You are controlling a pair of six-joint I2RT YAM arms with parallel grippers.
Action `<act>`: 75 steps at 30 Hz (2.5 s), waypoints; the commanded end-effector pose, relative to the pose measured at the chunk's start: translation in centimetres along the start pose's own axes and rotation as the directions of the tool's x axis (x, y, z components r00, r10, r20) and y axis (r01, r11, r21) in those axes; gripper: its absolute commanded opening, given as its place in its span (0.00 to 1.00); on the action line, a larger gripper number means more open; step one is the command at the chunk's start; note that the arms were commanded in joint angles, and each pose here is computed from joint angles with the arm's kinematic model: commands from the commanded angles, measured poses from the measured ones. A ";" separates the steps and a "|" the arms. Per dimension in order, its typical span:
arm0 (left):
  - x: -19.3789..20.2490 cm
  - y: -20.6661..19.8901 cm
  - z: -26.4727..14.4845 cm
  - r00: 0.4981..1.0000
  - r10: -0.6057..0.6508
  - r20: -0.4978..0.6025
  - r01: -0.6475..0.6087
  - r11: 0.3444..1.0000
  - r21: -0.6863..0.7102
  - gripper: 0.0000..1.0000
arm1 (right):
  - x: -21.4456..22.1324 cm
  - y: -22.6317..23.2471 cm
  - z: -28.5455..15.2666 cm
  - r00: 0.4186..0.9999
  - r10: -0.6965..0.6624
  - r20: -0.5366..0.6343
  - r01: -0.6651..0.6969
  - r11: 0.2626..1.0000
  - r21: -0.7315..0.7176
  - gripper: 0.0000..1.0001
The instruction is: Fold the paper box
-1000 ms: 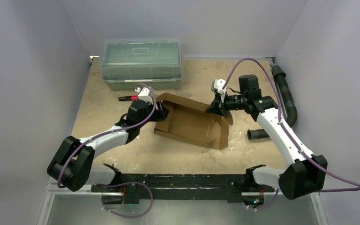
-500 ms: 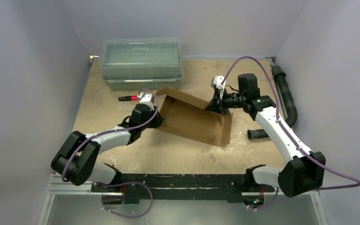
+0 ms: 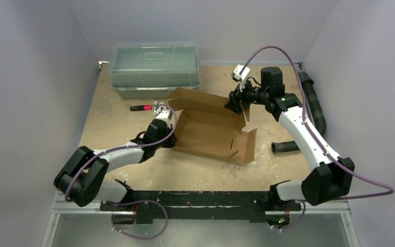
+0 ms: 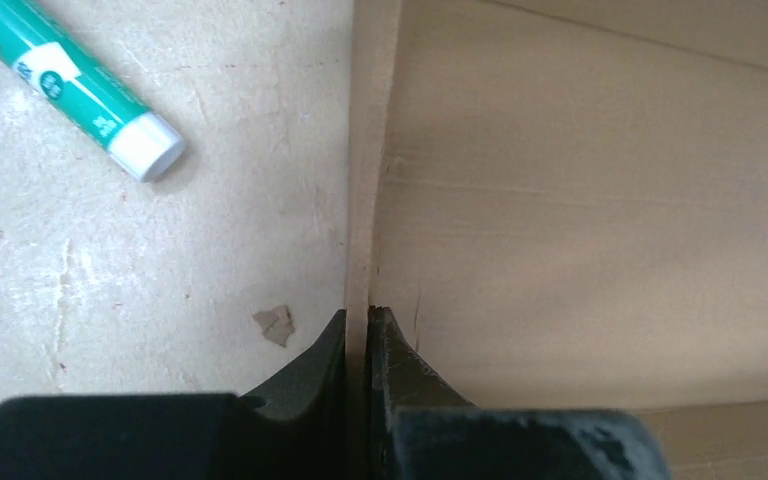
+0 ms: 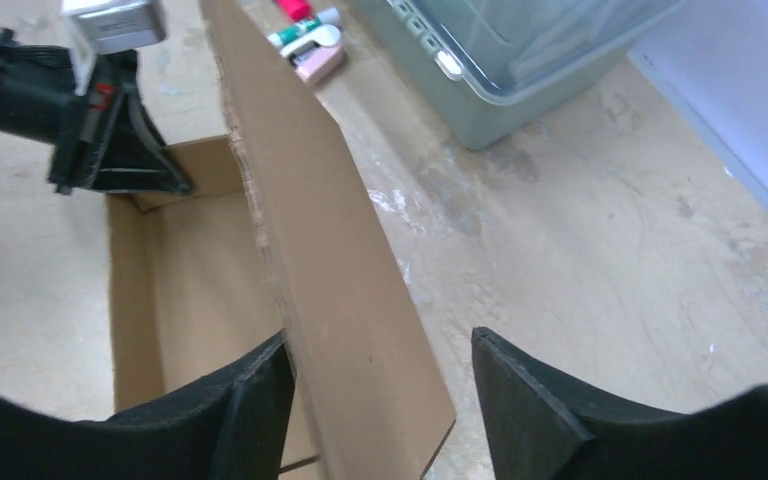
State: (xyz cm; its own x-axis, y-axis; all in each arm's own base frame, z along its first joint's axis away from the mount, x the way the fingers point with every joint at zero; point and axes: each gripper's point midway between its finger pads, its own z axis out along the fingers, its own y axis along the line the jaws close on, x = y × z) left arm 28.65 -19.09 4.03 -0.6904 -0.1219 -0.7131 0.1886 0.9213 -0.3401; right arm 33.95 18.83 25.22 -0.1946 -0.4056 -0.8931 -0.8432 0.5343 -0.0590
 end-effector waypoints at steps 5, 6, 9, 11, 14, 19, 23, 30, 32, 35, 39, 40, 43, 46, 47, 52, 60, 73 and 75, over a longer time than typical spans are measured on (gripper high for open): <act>-0.9 -2.9 -1.2 0.999 0.037 0.031 -0.039 0.997 0.062 0.00 | -0.2 -1.5 1.2 0.997 0.080 -0.013 -0.079 0.997 0.021 0.72; -0.9 -2.9 -1.2 0.999 0.038 0.030 -0.040 0.998 0.053 0.00 | -0.2 -1.6 1.2 0.996 0.088 -0.010 -0.087 0.996 0.014 0.72; -0.8 -2.7 -1.4 0.999 0.046 0.028 -0.047 0.999 0.019 0.00 | -0.4 -1.9 0.9 0.994 0.105 0.009 -0.105 0.994 -0.003 0.72; -0.8 -2.7 -1.3 0.998 0.053 0.022 -0.053 0.999 0.010 0.00 | -0.9 -2.0 0.5 0.992 0.117 0.035 -0.116 0.993 -0.033 0.72; -0.5 -2.8 -1.1 0.998 0.066 0.006 -0.066 0.998 0.010 0.00 | -1.7 -2.0 0.3 0.991 0.118 0.057 -0.115 0.991 -0.064 0.73; -0.5 -3.1 -1.3 0.998 0.067 0.003 -0.067 0.997 0.023 0.00 | -2.0 -1.5 0.5 0.995 0.086 0.053 -0.079 0.989 -0.124 0.65; -0.7 -3.2 -1.6 0.997 0.075 0.007 -0.075 0.997 0.029 0.00 | -2.4 -1.4 0.0 0.995 0.076 0.063 -0.068 0.991 -0.119 0.53; -0.2 -3.0 -1.4 0.996 0.091 -0.015 -0.091 0.996 0.019 0.00 | -1.7 -5.9 -0.4 0.997 0.082 0.003 -0.082 0.987 0.135 0.51; -0.2 -2.9 -1.4 0.995 0.095 -0.017 -0.095 0.995 0.019 0.00 | -1.5 -6.6 -0.3 0.997 0.082 -0.012 -0.079 0.984 0.162 0.51; -0.3 -2.9 -1.5 0.995 0.102 -0.021 -0.102 0.995 0.011 0.00 | -1.4 -6.6 0.0 0.997 0.079 -0.017 -0.076 0.986 0.149 0.53; -0.6 -2.8 -1.6 0.994 0.106 -0.020 -0.106 0.994 -0.001 0.00 | -0.8 -6.7 0.5 0.996 0.083 -0.038 -0.077 0.988 0.132 0.55; -0.7 -2.8 -1.7 0.994 0.105 -0.017 -0.105 0.994 -0.002 0.00 | -0.6 -6.6 0.7 0.996 0.086 -0.040 -0.080 0.990 0.120 0.54; -0.9 -2.8 -1.6 0.995 0.102 -0.014 -0.102 0.995 -0.009 0.00 | 0.1 -6.6 0.9 0.995 0.090 -0.049 -0.083 0.988 0.127 0.54; -1.1 -2.9 -1.5 0.996 0.090 -0.010 -0.090 0.996 -0.010 0.00 | 0.4 -7.2 0.7 0.994 0.095 -0.048 -0.087 0.985 0.149 0.54; -1.3 -3.0 -1.5 0.996 0.085 -0.005 -0.085 0.996 -0.009 0.00 | 0.5 -7.4 0.6 0.994 0.100 -0.048 -0.091 0.984 0.156 0.55; -1.8 -3.2 -1.3 0.997 0.075 0.006 -0.075 0.997 -0.014 0.00 | 1.1 -9.1 -0.1 0.992 0.118 -0.045 -0.105 0.968 0.229 0.75; -1.2 -3.2 -1.3 0.998 0.056 -0.012 -0.056 0.998 -0.007 0.00 | 0.6 -11.3 -2.0 0.991 0.131 0.002 -0.126 0.949 0.289 0.82; -0.8 -3.0 -1.8 1.000 0.017 -0.015 -0.017 1.000 -0.011 0.00 | -0.4 -11.2 -4.4 0.988 0.141 0.069 -0.154 0.953 0.262 0.92; -0.9 -3.2 -1.9 1.000 0.007 -0.010 -0.007 1.000 -0.008 0.00 | -0.2 -9.8 -4.4 0.984 0.157 0.085 -0.172 0.962 0.212 0.92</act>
State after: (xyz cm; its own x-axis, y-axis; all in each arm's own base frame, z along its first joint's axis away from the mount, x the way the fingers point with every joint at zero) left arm 26.39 -20.22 4.56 -0.7376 -0.0329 -0.6744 0.1973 0.9447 -0.2618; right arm 42.10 8.89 25.76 -0.3422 -0.2988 -0.8909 -0.6116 0.7906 -0.0303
